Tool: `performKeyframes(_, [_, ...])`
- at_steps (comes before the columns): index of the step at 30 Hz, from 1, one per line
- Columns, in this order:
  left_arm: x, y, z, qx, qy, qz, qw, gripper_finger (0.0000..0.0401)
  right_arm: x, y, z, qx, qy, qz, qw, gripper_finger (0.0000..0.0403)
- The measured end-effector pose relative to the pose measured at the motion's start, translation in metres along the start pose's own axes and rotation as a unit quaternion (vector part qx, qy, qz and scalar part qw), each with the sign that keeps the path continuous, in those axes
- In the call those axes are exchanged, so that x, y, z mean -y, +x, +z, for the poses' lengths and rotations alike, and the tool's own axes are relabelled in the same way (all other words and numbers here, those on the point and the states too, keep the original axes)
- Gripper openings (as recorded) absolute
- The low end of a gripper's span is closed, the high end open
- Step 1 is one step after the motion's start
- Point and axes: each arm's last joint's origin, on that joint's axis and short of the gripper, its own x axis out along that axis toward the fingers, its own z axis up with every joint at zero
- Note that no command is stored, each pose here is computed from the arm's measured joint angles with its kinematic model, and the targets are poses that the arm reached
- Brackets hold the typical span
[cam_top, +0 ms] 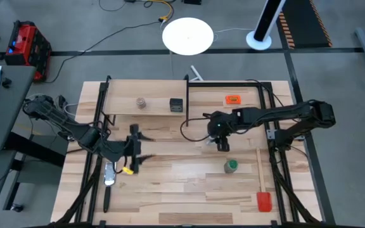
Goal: Shelf spices
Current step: Put the white seasoning bottle on the shelf
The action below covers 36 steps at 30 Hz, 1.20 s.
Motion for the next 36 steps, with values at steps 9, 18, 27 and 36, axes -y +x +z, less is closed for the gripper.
performKeyframes(9, [0.001, 0.017, -0.008, 0.086, 0.006, -0.033, 0.996, 0.0258, -0.047, -0.035, 0.05, 0.13, -0.117, 0.035, 0.984, 0.0202])
performKeyframes(18, [-0.029, 0.044, -0.03, 0.128, -0.107, -0.16, 0.973, 0.0258, -0.077, -0.06, 0.076, 0.222, -0.213, 0.028, 0.951, 0.0202])
performKeyframes(27, [-0.045, 0.066, -0.044, 0.125, -0.162, -0.214, 0.955, 0.0258, -0.082, -0.046, 0.096, 0.23, -0.266, 0.014, 0.936, 0.0202])
performKeyframes(36, [-0.046, 0.103, -0.058, 0.104, -0.181, -0.265, 0.941, 0.0258, -0.093, -0.018, 0.122, 0.173, -0.322, 0.026, 0.93, 0.0202])
